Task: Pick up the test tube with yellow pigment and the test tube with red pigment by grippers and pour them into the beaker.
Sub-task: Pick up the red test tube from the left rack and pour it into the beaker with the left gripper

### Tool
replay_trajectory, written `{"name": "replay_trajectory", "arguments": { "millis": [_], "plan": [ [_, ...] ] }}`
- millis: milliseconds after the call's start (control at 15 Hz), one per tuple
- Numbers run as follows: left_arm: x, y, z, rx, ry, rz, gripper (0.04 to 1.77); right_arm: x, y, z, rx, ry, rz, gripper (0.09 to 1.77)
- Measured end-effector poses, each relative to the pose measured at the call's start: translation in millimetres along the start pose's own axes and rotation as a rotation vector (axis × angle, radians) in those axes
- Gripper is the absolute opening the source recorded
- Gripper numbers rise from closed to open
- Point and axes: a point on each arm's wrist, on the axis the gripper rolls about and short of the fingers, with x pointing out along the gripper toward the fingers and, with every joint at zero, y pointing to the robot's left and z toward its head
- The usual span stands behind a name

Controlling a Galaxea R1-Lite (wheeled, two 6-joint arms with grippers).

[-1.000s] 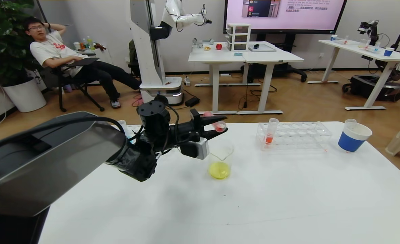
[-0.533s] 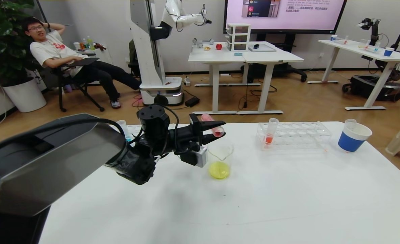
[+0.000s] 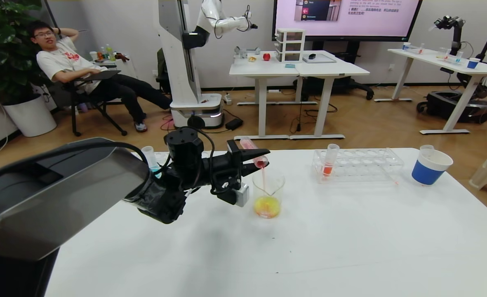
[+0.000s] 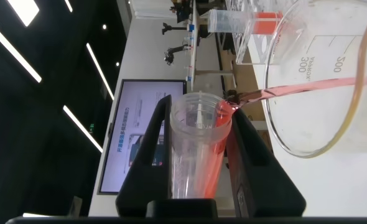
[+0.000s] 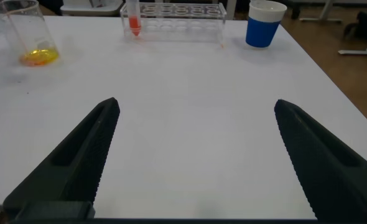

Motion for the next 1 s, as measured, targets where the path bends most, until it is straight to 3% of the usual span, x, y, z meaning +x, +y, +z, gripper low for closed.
{"name": "replay_trajectory", "arguments": {
  "millis": [267, 733, 1000],
  "plan": [
    [0, 2.8, -1, 0.057, 0.003, 0.004, 0.53, 0, 0, 0, 0.0, 0.0, 0.0, 1.74],
    [6, 11.6, -5, 0.157, -0.011, -0.052, 0.53, 0, 0, 0, 0.0, 0.0, 0.0, 1.74],
    [8, 16.2, -2, 0.17, -0.02, -0.05, 0.53, 0, 0, 0, 0.0, 0.0, 0.0, 1.74]
  ]
}}
